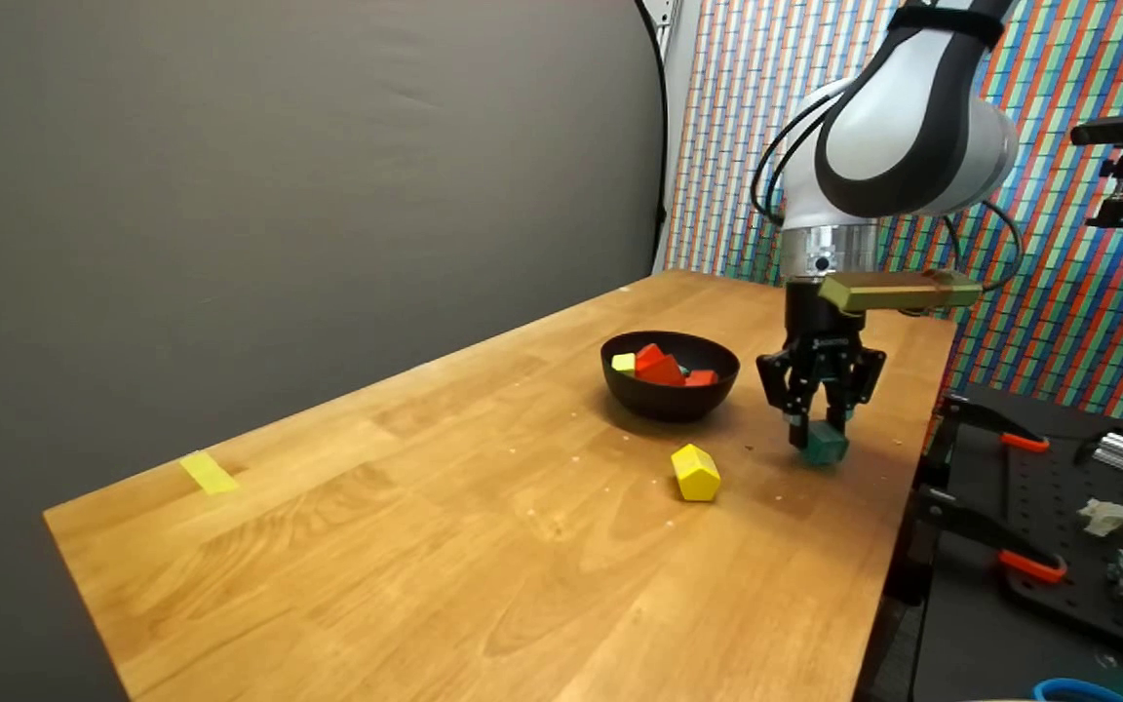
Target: Pick up all the blocks from the table and put them in the black bowl.
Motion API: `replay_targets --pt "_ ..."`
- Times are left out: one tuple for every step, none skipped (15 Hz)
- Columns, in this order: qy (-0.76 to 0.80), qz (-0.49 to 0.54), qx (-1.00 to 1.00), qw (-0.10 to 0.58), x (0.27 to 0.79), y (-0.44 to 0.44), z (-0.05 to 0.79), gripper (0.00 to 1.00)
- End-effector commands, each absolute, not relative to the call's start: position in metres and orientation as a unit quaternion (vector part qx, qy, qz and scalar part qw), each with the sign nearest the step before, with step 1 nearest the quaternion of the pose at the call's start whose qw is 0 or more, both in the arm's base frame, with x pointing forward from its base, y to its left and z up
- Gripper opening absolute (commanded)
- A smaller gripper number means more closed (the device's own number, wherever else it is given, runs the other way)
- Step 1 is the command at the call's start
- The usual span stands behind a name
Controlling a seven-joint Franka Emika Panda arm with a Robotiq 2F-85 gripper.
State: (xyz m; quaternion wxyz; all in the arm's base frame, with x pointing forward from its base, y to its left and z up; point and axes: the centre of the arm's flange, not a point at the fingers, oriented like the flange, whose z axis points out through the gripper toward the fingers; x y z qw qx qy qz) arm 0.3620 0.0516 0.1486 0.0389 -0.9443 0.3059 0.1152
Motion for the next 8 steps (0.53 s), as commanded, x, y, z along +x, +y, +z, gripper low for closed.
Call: replay_targets --pt "0.278 0.024 -0.96 0.022 0.358 0.054 0.209 0.18" --pt "0.267 0.001 -0.964 0.016 0.364 0.054 0.222 0.18" --pt "0.26 -0.025 -0.965 0.014 0.376 0.052 0.234 0.18" --pt "0.255 -0.051 -0.965 0.014 0.387 0.05 0.245 0.18" --pt "0.25 -0.076 -0.965 0.018 0.396 0.049 0.253 0.18" --pt "0.253 -0.102 -0.962 0.022 0.414 0.046 0.258 0.18" --pt "0.254 -0.126 -0.958 0.034 0.434 0.043 0.259 0.18" --pt "0.256 -0.152 -0.953 0.049 0.449 0.04 0.26 0.18"
